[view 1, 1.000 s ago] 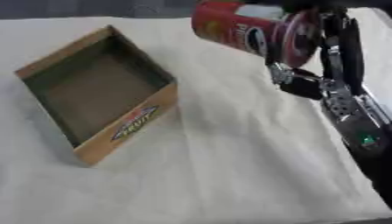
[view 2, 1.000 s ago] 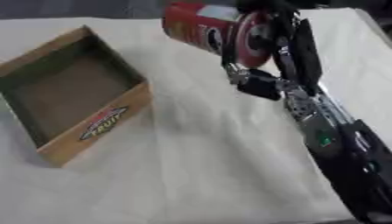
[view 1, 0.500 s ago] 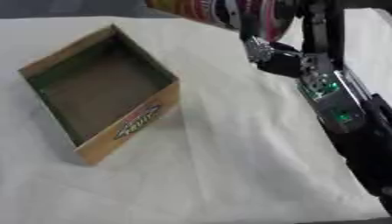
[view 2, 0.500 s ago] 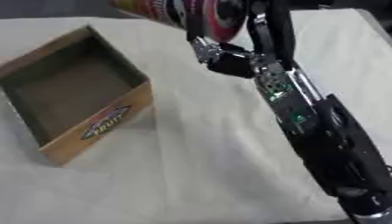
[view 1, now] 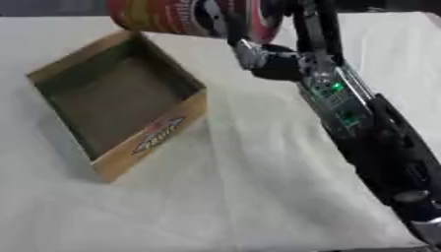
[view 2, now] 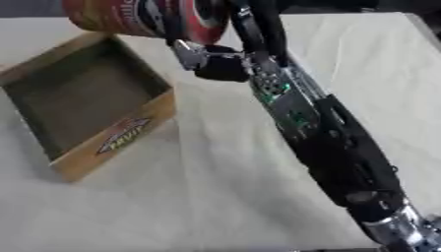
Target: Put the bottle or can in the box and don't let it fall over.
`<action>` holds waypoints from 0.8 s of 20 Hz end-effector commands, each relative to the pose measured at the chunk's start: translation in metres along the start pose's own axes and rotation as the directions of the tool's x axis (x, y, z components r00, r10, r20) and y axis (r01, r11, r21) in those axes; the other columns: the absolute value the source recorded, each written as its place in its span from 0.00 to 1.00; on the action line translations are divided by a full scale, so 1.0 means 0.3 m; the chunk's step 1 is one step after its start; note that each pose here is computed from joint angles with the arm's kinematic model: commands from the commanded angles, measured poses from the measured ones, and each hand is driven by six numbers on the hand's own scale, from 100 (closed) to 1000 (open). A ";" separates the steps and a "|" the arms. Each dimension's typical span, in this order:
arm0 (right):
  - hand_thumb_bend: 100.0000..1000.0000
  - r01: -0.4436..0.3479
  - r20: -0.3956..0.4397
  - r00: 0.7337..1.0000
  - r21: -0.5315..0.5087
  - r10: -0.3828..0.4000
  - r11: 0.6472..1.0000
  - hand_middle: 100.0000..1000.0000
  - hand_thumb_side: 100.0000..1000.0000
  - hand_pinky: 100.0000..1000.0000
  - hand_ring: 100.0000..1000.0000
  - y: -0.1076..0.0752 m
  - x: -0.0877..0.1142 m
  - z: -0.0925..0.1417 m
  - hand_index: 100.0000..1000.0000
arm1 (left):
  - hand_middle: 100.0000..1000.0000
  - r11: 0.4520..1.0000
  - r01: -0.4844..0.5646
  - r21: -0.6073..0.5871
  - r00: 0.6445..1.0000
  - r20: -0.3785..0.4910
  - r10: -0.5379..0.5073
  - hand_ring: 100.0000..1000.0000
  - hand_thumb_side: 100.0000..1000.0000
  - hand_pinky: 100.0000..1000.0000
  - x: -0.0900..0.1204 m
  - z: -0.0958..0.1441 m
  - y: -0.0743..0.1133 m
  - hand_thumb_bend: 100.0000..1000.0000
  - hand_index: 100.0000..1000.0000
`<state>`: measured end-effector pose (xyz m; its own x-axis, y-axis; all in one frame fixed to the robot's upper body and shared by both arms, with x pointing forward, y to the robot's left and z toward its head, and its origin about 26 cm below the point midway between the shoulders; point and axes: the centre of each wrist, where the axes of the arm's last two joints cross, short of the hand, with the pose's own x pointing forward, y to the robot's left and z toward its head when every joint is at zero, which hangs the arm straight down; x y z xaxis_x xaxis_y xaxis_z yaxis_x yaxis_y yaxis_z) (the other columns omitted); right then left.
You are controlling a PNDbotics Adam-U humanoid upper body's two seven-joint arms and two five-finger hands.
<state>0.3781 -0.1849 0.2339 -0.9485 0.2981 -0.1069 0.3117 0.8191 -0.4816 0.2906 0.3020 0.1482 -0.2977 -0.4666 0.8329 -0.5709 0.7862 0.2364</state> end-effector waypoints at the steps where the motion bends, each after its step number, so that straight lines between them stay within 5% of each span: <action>1: 0.00 0.039 0.016 0.999 0.006 -0.039 0.999 0.10 0.00 0.00 0.21 0.026 -0.006 -0.033 0.08 | 0.90 1.000 0.013 0.018 0.999 0.041 -0.013 0.78 0.71 0.48 0.024 -0.023 0.019 0.00 0.68; 6: 0.00 0.078 -0.037 0.996 0.068 -0.076 0.995 0.23 0.00 0.01 0.32 0.096 -0.033 -0.004 0.15 | 0.90 1.000 0.013 0.023 0.999 0.047 -0.014 0.78 0.71 0.49 0.029 -0.027 0.020 0.00 0.68; 9: 0.00 0.071 -0.108 0.993 0.200 -0.051 0.977 0.49 0.00 0.31 0.53 0.132 -0.059 0.046 0.38 | 0.90 1.000 0.013 0.026 0.999 0.048 -0.014 0.78 0.71 0.49 0.029 -0.028 0.021 0.00 0.68; 10: 0.00 0.059 -0.124 0.992 0.277 -0.025 0.959 0.69 0.00 0.57 0.61 0.140 -0.066 0.062 0.53 | 0.90 1.000 0.013 0.027 0.999 0.047 -0.015 0.78 0.71 0.49 0.029 -0.027 0.021 0.00 0.68; 11: 0.00 0.035 -0.132 0.991 0.372 0.015 0.928 0.83 0.00 0.75 0.00 0.144 -0.072 0.077 0.69 | 0.90 1.000 0.013 0.028 0.999 0.047 -0.015 0.78 0.71 0.49 0.028 -0.027 0.021 0.00 0.68; 13: 0.00 -0.026 -0.124 0.987 0.512 0.104 0.859 0.98 0.05 0.88 0.00 0.138 -0.076 0.085 0.86 | 0.90 0.999 0.014 0.031 0.999 0.044 -0.016 0.78 0.71 0.49 0.027 -0.026 0.022 0.00 0.68; 16: 0.00 -0.097 -0.112 0.974 0.581 0.197 0.808 0.99 0.14 0.89 0.00 0.120 -0.067 0.073 0.88 | 0.90 0.999 0.016 0.032 0.999 0.043 -0.017 0.78 0.71 0.49 0.026 -0.025 0.023 0.00 0.68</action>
<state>0.4077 -0.1682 0.1938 -0.8797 0.4716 -0.0612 0.2811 0.4118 -0.8668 0.2914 0.3027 0.1505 -0.3007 -0.4735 0.8279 -0.5827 0.7784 0.2336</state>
